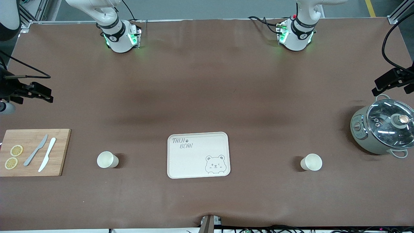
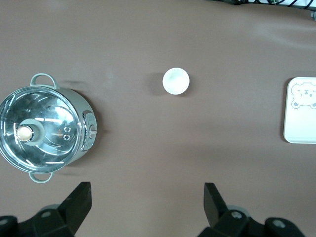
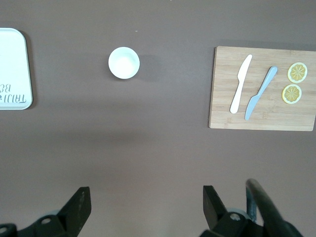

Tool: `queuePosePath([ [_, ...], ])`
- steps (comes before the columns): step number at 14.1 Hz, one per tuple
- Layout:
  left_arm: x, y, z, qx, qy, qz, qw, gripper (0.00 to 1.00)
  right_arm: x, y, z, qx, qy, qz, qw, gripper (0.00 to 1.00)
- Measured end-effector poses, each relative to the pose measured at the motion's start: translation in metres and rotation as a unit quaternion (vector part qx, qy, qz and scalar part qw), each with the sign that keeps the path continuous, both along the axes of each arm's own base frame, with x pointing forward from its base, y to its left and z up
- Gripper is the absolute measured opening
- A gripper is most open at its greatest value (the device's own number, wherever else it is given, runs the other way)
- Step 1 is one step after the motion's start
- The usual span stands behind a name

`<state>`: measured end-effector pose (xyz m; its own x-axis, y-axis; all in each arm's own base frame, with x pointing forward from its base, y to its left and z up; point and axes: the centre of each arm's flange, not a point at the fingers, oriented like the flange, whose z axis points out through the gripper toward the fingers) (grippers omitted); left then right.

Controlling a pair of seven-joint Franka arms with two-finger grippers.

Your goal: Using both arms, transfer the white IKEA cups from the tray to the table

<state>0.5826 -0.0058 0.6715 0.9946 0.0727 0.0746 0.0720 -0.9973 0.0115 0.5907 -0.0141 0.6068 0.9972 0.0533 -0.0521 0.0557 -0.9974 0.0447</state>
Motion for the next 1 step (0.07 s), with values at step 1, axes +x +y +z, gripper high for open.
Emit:
queuePosePath([
  [1, 0.0, 0.0, -0.0001, 0.0, 0.0, 0.0, 1.0, 1.0, 0.0, -0.0004, -0.0001, 0.0, 0.0, 0.0, 1.0, 1.0],
])
